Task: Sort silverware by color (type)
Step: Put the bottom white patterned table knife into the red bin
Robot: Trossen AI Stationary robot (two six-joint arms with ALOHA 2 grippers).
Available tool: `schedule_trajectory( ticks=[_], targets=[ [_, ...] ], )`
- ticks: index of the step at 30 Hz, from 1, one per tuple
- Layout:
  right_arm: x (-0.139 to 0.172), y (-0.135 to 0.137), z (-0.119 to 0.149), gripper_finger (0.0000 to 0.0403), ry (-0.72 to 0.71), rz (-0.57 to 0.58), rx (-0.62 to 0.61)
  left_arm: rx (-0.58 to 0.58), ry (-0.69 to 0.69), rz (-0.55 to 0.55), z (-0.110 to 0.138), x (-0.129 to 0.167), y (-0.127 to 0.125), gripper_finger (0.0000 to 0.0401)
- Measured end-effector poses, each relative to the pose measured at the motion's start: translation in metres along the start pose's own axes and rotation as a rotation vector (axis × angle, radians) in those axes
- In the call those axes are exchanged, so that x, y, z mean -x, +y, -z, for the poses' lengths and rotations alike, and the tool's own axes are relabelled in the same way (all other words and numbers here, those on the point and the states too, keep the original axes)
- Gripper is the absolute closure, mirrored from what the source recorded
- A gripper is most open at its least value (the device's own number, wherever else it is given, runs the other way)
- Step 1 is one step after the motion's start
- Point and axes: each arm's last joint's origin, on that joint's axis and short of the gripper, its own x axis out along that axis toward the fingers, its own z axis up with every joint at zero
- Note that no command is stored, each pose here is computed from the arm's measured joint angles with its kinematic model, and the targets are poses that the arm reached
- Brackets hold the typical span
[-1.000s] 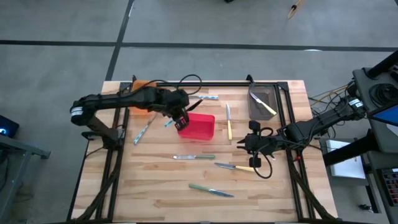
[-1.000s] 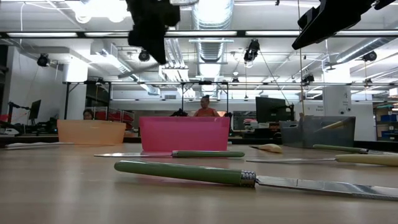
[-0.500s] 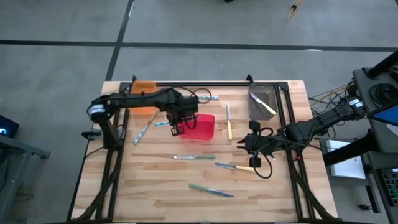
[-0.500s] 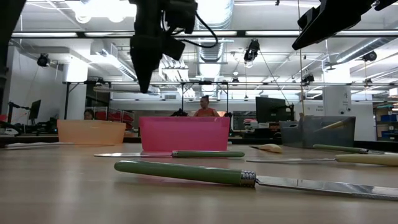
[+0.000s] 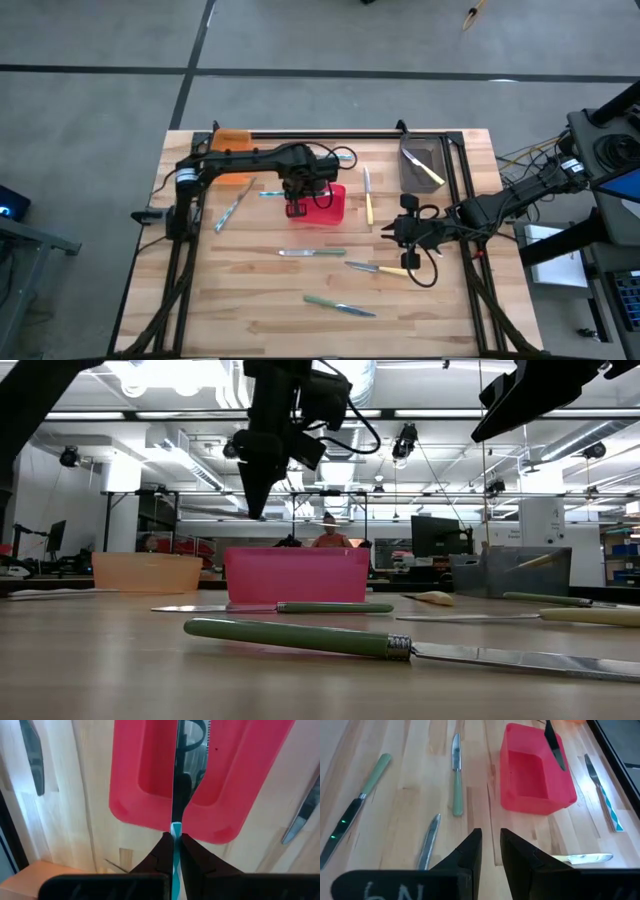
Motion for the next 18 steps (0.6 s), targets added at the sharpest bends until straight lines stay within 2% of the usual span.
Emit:
schedule_trajectory(
  ticks=[18],
  targets=[
    [0.0,0.0,0.0,0.0342,0.004,0.001,0.001,-0.018,0.05,0.005,-0.021,-0.022,-0.001,0.0401]
  ],
)
